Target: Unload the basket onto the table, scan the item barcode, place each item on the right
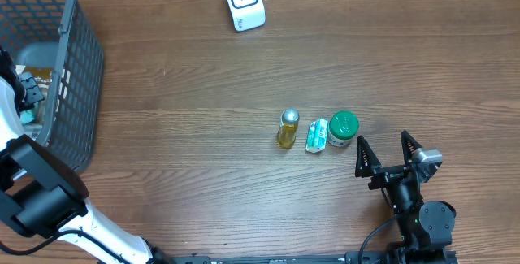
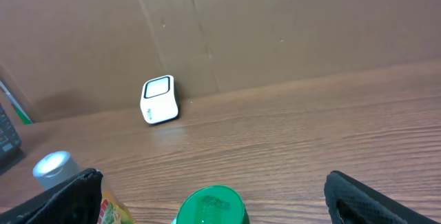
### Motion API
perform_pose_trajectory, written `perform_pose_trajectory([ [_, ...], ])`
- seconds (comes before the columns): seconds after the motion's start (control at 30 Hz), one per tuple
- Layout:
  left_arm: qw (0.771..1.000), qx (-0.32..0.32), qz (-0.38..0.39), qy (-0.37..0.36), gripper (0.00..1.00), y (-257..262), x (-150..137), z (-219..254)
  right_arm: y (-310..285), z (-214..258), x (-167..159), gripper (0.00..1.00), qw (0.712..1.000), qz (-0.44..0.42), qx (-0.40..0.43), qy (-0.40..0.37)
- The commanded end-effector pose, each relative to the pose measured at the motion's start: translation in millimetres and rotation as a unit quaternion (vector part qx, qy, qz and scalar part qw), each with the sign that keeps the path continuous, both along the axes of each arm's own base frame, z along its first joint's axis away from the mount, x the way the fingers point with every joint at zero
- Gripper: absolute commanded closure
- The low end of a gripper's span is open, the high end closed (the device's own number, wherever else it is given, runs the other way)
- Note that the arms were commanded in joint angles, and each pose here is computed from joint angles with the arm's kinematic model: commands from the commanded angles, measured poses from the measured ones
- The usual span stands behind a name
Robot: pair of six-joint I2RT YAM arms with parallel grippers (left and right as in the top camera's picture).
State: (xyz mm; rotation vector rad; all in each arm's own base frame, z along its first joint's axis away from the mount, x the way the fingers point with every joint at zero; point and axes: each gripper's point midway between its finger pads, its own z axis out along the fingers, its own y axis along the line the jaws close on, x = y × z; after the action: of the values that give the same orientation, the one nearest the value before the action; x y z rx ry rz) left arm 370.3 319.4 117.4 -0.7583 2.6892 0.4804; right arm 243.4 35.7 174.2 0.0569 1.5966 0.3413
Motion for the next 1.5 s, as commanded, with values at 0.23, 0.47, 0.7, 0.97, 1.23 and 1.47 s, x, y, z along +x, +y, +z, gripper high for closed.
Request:
perform_pose_trajectory([
  [0.23, 1.000, 0.008, -0.002, 0.010, 0.92, 3, -6, -2, -2, -2, 0, 0.00, 1.000, -0.005, 0.000, -0.001],
  [0.47, 1.000, 0.007, 0.000, 0.010, 0.73, 5, -5, -5, -2, -2, 0, 0.00, 1.000, -0.005, 0.000, -0.001],
  [0.7, 1.000, 0.013, -0.012, -0.018, 0.05, 9, 8, -1, -2, -2, 0, 0.00, 1.000, -0.005, 0.000, -0.001],
  [0.97, 0.996, -0.001, -0.082, -0.034, 0.00, 6, 23, -8, -2, -2, 0, 0.00, 1.000, -0.005, 0.000, -0.001],
  [1.23, 0.995, -0.013, -0.096, 0.016, 0.00, 12, 19, -55, -2, -2, 0, 0.00, 1.000, -0.005, 0.000, -0.001],
  [1.47, 0.993, -0.047, -0.098, 0.053, 0.00, 6, 12, -99, -2, -2, 0, 0.00, 1.000, -0.005, 0.000, -0.001],
])
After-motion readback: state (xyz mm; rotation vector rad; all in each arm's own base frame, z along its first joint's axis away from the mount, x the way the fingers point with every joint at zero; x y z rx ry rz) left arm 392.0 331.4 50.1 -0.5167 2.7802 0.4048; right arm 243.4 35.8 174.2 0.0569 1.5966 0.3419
